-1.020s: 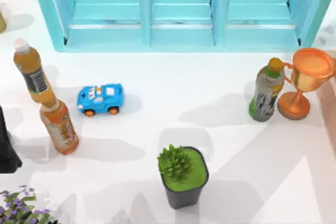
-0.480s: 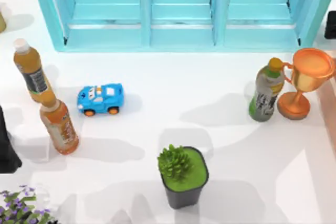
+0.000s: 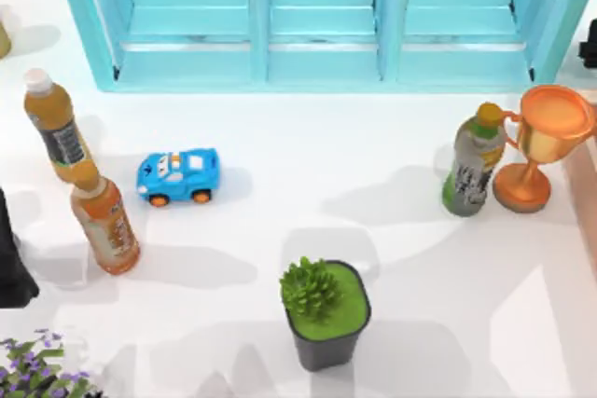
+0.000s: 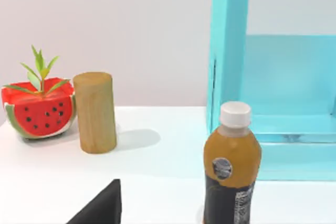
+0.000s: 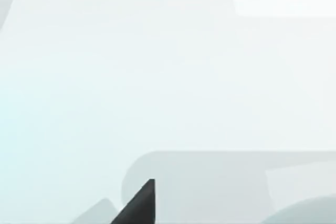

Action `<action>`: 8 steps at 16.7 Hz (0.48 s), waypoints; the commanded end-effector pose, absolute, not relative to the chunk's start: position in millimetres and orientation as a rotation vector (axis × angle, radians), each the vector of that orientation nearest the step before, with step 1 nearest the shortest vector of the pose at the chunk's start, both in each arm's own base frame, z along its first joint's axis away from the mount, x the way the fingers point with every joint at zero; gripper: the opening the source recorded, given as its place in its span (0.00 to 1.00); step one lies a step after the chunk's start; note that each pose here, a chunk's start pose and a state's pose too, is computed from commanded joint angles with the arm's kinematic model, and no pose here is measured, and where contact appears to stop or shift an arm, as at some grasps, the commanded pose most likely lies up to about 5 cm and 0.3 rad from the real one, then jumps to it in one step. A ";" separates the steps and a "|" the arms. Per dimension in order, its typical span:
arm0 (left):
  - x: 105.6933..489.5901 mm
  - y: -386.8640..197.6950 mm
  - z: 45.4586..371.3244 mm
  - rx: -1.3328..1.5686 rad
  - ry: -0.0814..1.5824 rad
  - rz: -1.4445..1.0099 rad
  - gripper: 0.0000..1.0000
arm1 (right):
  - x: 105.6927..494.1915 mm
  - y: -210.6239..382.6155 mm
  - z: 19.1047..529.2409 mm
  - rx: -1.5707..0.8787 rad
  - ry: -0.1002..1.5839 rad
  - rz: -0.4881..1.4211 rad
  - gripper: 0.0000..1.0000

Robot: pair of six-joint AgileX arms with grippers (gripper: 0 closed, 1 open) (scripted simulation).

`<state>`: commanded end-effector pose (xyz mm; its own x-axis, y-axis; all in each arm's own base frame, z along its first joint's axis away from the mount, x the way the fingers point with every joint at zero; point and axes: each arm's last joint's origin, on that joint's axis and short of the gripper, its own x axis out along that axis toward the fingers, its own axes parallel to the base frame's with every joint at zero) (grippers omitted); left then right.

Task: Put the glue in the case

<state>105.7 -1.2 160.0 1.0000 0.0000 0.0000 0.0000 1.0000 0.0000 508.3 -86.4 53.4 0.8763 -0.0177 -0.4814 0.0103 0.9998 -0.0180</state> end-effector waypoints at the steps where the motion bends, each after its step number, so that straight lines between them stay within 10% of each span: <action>1: 105.7 -1.2 160.0 0.000 0.000 0.000 1.00 | 508.3 -86.4 53.4 -0.015 0.502 -0.015 0.55; 8: 105.7 -1.2 160.0 0.000 0.000 0.000 1.00 | 508.3 -86.4 53.4 -0.015 0.502 -0.015 0.02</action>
<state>105.7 -1.2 160.0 1.0000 0.0000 0.0000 0.0000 1.0000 0.0000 508.3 -86.4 53.4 0.8763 -0.0177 -0.4814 0.0103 0.9998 -0.0180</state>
